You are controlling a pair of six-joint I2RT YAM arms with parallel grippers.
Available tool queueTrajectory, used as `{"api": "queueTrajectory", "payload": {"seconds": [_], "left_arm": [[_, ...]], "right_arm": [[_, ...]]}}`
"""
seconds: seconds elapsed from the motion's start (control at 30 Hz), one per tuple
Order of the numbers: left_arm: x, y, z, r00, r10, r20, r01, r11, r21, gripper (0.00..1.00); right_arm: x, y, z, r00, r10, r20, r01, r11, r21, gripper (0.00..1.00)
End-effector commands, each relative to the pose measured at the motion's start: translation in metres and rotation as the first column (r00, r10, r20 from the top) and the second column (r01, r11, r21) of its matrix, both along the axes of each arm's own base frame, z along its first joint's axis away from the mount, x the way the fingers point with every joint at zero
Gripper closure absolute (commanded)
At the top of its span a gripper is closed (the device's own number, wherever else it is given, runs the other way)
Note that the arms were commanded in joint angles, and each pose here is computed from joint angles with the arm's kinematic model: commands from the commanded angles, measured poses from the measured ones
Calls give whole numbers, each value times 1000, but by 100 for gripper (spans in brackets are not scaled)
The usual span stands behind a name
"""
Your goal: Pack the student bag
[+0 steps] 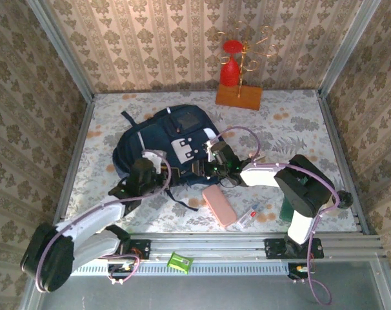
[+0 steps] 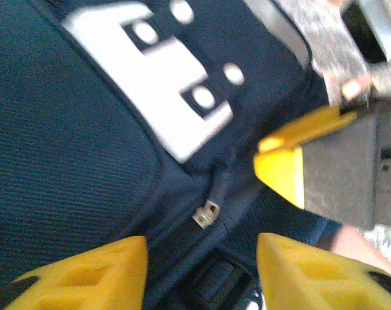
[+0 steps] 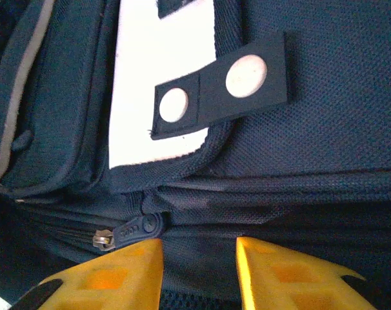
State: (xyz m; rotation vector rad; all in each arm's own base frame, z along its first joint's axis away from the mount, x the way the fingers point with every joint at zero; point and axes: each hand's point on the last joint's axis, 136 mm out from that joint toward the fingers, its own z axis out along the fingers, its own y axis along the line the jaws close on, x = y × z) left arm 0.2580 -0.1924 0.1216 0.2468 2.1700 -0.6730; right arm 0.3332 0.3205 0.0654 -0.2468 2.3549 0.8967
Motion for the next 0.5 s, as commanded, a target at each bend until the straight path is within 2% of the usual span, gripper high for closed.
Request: {"api": "queueTrajectory", "payload": {"seconds": [0.0,0.2,0.47], "left_arm": [[-4,13,-6,997,33,-66,-28,997,68,48],[-2,-13,-15,992,-60,-107,80,978,192,57],[20,-34,-40,987,-87,-137,140,888,438,57]], "right_arm": [[-16,-6,-28,997,-6,-74,4,1000,-31,66],[-20,-13,-38,995,-39,-88,37,999,-27,72],[-19,-16,-33,988,-112,-104,121,989,87,79]]}}
